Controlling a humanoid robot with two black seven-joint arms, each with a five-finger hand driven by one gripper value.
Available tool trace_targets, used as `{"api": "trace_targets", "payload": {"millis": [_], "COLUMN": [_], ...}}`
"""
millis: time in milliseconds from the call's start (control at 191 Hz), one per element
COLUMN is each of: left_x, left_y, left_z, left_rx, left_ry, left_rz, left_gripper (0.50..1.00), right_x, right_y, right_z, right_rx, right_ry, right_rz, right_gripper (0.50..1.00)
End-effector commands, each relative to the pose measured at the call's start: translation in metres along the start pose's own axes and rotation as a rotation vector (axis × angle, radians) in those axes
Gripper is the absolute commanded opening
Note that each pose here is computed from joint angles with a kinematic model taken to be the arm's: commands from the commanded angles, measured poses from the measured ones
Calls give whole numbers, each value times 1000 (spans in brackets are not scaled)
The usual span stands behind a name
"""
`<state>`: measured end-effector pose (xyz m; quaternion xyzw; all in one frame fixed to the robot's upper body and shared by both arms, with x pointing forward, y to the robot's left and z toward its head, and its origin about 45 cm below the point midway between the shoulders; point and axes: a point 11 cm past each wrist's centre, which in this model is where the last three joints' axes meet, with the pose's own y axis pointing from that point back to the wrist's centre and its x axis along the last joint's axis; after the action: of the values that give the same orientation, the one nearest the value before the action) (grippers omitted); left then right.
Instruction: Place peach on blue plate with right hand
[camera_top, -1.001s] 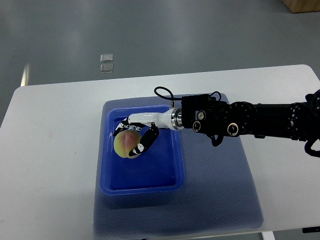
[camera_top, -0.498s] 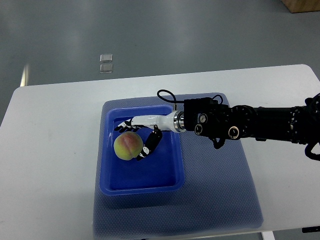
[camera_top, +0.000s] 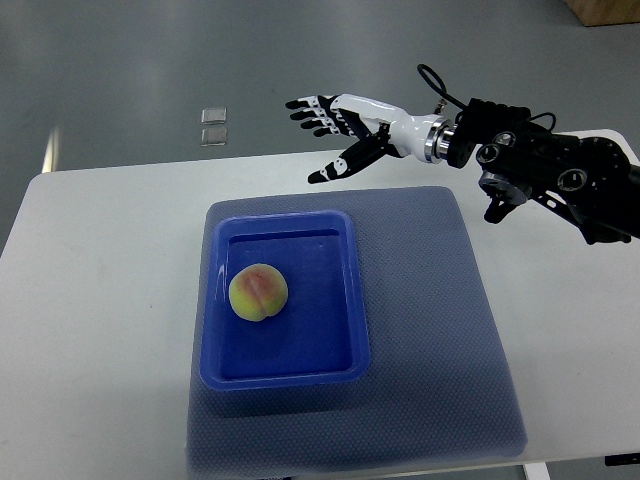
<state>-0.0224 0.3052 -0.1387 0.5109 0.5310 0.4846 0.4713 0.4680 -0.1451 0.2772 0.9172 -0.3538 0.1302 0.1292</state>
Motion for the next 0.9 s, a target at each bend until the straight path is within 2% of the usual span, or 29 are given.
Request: {"api": "trace_targets", "payload": {"millis": [0,84,210,403,409,419,665,896], "left_x": [-1,-1,-1,-1,-1,-1,-5,-8], "left_y": [0,0,0,0,0,0,0,0], "left_z": [0,0,0,0,0,0,0,-2], "left_rx": [0,-1,-1,-1,-1,-1,4,21], "left_ry": [-2,0,0,-1,-1,-1,-5,-8], "left_rz": [-1,-1,-1,-3,-3,-3,-13,-22], "left_gripper": [1000,1000,1000,1000,1000,1000,1000,1000], "right_x": [21,31,22,19,18,18,11,15], "right_y": [19,35,37,48,53,53,57,64], "right_z": [11,27,43,69,82,84,118,123], "right_rx": [100,173,261,293,284,280,219,273], "right_ry": [-211,-387,-618,-811,-857,-865,-927,-1019], "right_rz": [152,272,368,479,515,521,567,543], "right_gripper": [930,930,930,930,930,930,930,930]}}
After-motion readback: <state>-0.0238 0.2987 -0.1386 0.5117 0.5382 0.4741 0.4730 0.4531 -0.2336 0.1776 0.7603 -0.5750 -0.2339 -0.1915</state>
